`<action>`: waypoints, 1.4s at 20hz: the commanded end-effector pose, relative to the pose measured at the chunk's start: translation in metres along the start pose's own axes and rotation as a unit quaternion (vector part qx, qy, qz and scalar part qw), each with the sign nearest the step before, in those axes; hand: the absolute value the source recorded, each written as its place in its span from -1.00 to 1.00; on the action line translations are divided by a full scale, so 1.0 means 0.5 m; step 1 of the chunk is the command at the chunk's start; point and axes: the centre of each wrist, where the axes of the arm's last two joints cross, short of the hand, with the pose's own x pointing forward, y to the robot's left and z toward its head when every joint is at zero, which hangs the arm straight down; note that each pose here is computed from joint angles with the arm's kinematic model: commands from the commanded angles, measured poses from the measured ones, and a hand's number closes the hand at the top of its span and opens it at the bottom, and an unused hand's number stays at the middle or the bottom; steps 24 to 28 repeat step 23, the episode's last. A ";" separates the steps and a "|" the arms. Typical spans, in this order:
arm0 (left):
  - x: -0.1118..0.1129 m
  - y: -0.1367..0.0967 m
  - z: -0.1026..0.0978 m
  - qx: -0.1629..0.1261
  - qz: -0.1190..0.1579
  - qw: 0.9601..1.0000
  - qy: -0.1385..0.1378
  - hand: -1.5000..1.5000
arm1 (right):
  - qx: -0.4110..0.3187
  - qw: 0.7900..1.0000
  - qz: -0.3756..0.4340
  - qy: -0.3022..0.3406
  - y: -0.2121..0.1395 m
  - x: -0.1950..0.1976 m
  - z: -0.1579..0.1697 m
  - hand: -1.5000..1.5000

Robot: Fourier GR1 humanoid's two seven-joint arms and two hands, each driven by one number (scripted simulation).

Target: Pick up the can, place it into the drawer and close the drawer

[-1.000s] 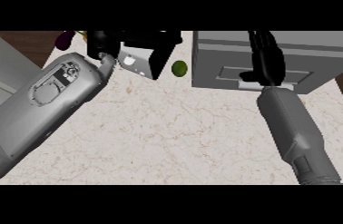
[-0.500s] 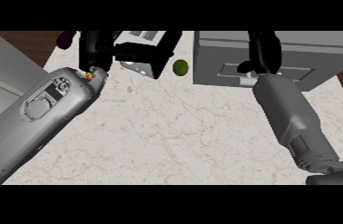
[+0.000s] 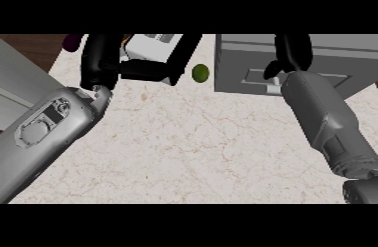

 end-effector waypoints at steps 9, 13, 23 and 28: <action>-0.023 0.026 0.019 0.005 0.004 1.000 0.001 -1.00 | -0.052 0.973 -0.226 0.002 -0.028 0.108 -0.048 -1.00; -0.053 0.015 0.032 0.013 -0.007 1.000 0.005 -1.00 | -0.058 0.958 -0.282 0.009 -0.033 0.101 -0.052 -1.00; -0.055 0.065 0.043 0.028 0.000 1.000 0.009 -1.00 | -0.056 0.904 -0.420 0.053 -0.067 0.126 -0.088 -1.00; -0.055 0.065 0.043 0.028 0.000 1.000 0.009 -1.00 | -0.056 0.904 -0.420 0.053 -0.067 0.126 -0.088 -1.00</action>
